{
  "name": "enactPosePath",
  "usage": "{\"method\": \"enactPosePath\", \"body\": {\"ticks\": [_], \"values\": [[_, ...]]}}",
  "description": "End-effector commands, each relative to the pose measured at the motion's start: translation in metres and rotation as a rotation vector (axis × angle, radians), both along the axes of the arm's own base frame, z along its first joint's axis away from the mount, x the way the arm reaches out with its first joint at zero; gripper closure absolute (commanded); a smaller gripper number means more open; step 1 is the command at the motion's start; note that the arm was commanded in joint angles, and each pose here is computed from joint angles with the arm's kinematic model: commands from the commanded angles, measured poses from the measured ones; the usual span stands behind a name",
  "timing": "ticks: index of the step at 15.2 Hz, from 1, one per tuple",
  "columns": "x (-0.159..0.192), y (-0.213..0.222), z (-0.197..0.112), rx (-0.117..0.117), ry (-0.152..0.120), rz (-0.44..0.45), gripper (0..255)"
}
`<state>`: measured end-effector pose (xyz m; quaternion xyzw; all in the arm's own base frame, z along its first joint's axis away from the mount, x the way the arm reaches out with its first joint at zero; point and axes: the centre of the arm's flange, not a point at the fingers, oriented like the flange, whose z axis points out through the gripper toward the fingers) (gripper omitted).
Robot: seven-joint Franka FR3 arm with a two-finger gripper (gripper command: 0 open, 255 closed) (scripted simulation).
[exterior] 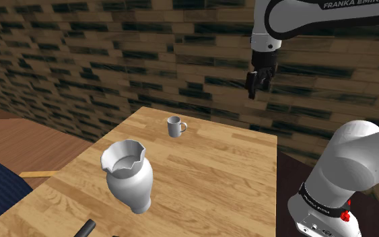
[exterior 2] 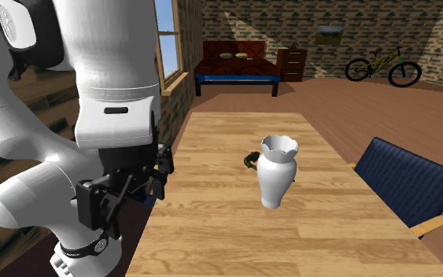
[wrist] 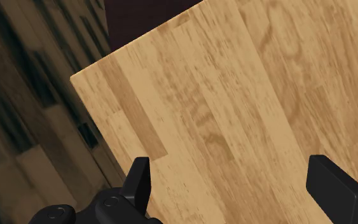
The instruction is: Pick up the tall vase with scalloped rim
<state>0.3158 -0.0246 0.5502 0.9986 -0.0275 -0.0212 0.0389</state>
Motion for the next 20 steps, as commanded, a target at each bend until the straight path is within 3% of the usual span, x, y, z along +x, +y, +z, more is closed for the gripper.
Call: {"method": "enactPosePath", "body": {"ticks": [1, 20], "values": [[0.0, 0.0, 0.0, 0.0, 0.0, 0.0, 0], [0.086, 0.231, -0.02, 0.015, -0.022, 0.016, 0]]}}
